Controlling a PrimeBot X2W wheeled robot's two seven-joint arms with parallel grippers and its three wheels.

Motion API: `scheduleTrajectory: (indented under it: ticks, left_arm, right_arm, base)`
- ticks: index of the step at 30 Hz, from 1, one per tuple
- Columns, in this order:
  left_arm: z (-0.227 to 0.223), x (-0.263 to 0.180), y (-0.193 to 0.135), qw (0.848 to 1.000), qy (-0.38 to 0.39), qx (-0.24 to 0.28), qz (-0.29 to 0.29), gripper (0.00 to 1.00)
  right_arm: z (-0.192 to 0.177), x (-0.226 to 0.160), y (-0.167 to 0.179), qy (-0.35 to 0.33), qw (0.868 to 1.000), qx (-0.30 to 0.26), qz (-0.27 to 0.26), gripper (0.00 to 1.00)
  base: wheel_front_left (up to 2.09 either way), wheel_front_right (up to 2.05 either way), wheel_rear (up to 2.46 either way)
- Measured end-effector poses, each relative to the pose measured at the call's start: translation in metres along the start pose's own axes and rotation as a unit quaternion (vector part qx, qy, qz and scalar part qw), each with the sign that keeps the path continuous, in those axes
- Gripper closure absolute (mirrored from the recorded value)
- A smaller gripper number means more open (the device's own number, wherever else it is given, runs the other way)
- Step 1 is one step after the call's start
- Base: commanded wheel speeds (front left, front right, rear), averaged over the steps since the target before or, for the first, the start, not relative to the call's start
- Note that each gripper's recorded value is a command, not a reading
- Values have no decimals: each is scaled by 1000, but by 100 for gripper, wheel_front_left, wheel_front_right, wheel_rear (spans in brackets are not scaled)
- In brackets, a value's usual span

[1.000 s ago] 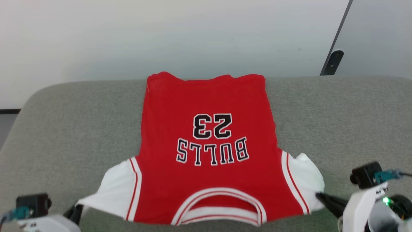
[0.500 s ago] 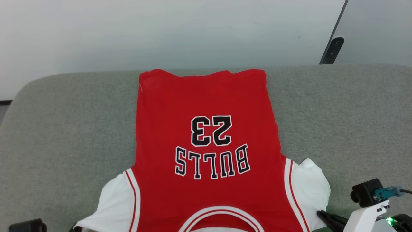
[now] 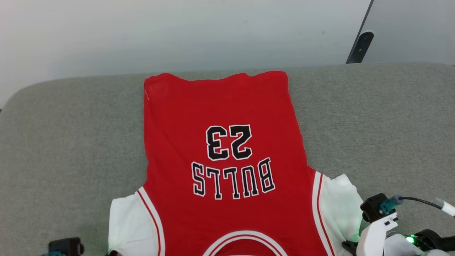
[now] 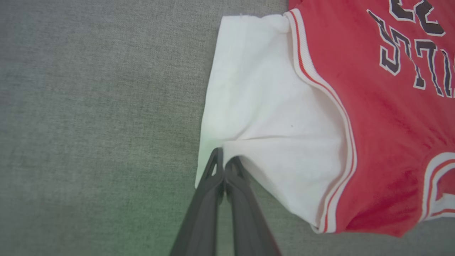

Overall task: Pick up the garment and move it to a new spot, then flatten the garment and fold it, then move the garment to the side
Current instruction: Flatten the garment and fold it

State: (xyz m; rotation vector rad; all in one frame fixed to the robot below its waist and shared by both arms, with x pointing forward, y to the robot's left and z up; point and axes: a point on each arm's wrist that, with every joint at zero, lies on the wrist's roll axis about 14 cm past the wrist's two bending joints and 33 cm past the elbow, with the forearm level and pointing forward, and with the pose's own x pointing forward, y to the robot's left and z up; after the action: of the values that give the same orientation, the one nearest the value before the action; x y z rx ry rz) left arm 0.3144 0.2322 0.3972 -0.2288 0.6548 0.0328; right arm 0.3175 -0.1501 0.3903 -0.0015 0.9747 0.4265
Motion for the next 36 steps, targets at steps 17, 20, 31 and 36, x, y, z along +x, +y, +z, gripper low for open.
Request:
scheduleTrajectory:
  ticks: [17, 20, 31, 36]
  left_arm:
    - [0, -1, -8, 1000, -9, -2, -12, 100]
    - [2, -4, -10, 1000, -17, -6, -13, 100]
    - [19, -5, -21, 998, -65, -8, -25, 100]
    - [35, 5, -33, 995, -87, -6, -40, 100]
  right_arm:
    - [2, 6, 2, 101, 995, -1, -5, 0]
    - [25, -14, -5, 82, 997, -9, -7, 0]
    - [192, -113, -27, -329, 940, -55, -73, 0]
    - [247, -109, -33, -441, 887, -89, -105, 0]
  base:
    - [0, 0, 0]
    - [0, 0, 0]
    - [0, 0, 0]
    - [0, 0, 0]
